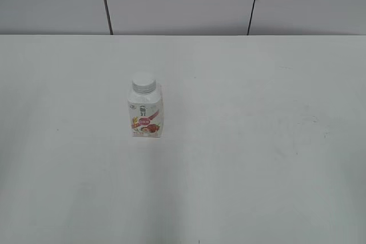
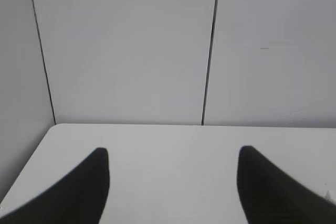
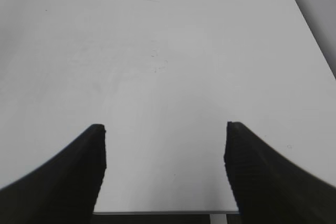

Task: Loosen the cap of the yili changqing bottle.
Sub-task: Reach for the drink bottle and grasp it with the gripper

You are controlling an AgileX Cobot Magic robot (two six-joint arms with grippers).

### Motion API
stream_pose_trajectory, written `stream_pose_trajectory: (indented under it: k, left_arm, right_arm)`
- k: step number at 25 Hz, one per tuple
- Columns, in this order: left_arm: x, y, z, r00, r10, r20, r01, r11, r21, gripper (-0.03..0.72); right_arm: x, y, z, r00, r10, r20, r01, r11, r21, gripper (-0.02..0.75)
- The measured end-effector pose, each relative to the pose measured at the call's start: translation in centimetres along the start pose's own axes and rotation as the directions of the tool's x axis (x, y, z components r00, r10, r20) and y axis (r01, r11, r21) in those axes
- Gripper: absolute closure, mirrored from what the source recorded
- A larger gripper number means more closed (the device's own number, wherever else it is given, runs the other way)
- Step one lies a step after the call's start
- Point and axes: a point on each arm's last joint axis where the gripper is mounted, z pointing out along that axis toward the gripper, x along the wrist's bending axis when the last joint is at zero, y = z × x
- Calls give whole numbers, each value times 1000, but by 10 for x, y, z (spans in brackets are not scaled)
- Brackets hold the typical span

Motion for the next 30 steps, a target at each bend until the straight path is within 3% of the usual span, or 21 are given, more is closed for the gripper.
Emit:
stream_pose_trajectory:
  k: [9, 16, 19, 30]
  left_arm:
    - [1, -1, 7, 999, 37, -7, -37, 999, 17, 218]
    - [0, -4, 19, 1000, 4, -1, -4, 998, 59, 218]
    - [1, -7, 34, 1000, 30, -3, -29, 997, 67, 218]
    - [1, -31, 111, 1000, 13, -10, -12, 998, 69, 218]
  right_arm:
    - [0, -1, 0, 1000, 0, 0, 0, 1000, 8, 183]
    - [0, 0, 0, 1000, 0, 0, 0, 1000, 2, 183]
    - [0, 0, 0, 1000, 0, 0, 0, 1000, 1, 183]
    - [0, 0, 0, 1000, -3, 5, 3, 1000, 2, 183]
